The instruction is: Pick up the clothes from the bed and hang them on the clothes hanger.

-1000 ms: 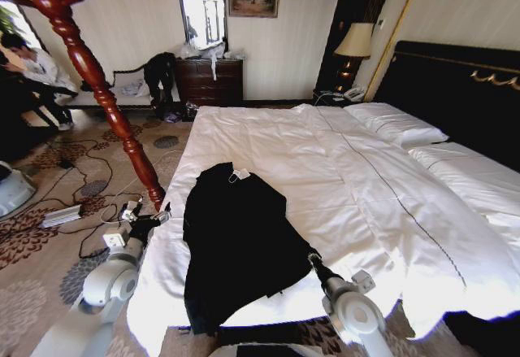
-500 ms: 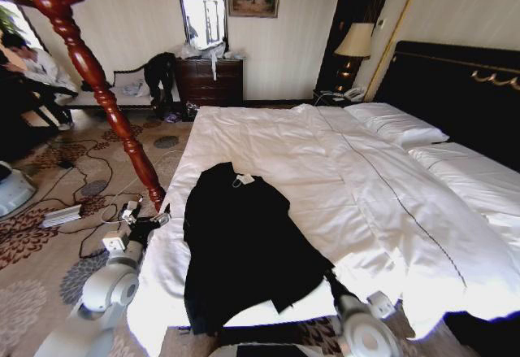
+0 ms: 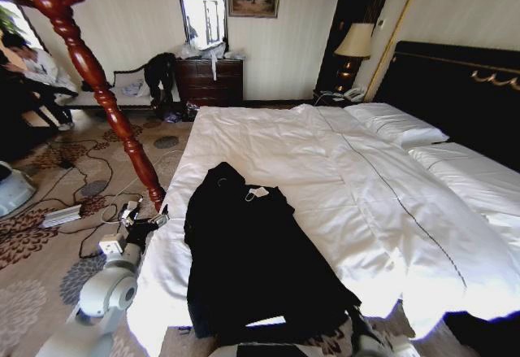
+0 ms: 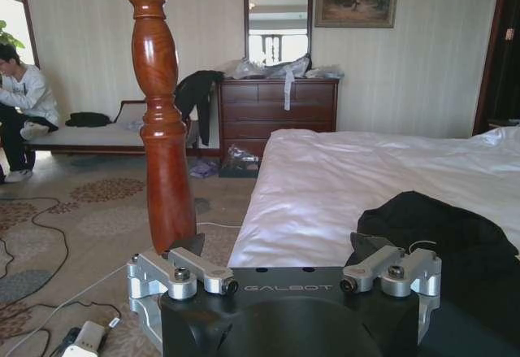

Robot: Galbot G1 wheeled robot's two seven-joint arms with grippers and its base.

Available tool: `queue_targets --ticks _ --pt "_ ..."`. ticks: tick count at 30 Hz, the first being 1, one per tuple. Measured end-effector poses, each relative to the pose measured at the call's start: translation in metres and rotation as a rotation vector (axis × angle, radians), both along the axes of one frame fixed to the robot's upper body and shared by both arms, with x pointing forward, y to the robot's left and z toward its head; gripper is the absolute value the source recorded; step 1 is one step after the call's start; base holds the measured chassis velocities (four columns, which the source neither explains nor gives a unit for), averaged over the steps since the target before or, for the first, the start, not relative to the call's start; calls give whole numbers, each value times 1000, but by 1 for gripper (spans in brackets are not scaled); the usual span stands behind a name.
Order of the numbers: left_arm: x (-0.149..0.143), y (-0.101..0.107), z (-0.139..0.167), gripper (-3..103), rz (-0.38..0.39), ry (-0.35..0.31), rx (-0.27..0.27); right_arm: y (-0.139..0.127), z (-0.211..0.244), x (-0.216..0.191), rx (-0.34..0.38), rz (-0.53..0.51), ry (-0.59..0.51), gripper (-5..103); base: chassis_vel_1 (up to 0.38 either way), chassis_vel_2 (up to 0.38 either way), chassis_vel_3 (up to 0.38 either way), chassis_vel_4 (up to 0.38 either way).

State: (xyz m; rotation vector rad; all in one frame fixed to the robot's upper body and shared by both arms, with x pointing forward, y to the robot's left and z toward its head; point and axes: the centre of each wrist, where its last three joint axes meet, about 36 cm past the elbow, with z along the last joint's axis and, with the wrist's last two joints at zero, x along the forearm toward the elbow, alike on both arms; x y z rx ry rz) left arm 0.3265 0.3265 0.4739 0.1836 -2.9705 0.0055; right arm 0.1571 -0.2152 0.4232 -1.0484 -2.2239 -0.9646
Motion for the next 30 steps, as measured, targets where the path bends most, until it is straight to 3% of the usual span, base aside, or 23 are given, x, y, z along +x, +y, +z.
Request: queue_targets --ticks 9,12,14,15,18,19,20,22,24,25,27,28,30 --pt "-1 -1 -6 100 -1 17 7 -7 -2 -6 -79 -51 23 0 0 0 0 0" --pt "-1 -2 -9 100 -4 27 12 -8 -6 5 -133 -31 -22 -3 0 0 0 0" --pt "-1 -1 -10 100 -4 32 16 -10 -9 13 -224 1 -72 2 0 0 0 0" --pt "-1 -1 -10 100 -4 32 16 -10 -9 13 -224 1 -72 2 0 0 0 0" --pt "-2 1 -10 100 -2 37 24 -21 -6 21 -436 32 -152 18 0 0 0 0" --pt "-3 2 -10 100 -1 38 26 -26 -1 24 -493 36 -172 18 0 0 0 0" --pt "-3 2 -10 100 -1 38 26 -26 -1 24 -493 36 -172 18 0 0 0 0" --pt "-2 3 -11 100 2 42 29 -33 16 29 -575 32 -182 29 0 0 0 0" --pt "-1 4 -12 100 5 43 29 -33 35 30 -569 24 -158 40 0 0 0 0" --pt "-1 4 -12 100 5 43 29 -33 35 30 -569 24 -158 40 0 0 0 0" --pt "-1 3 -13 100 4 46 27 -30 55 30 -487 26 -120 51 0 0 0 0" --pt "0 3 -14 100 4 47 26 -30 61 32 -454 38 -121 51 0 0 0 0" --pt "0 3 -15 100 5 53 27 -35 74 48 -417 114 -180 61 0 0 0 0"
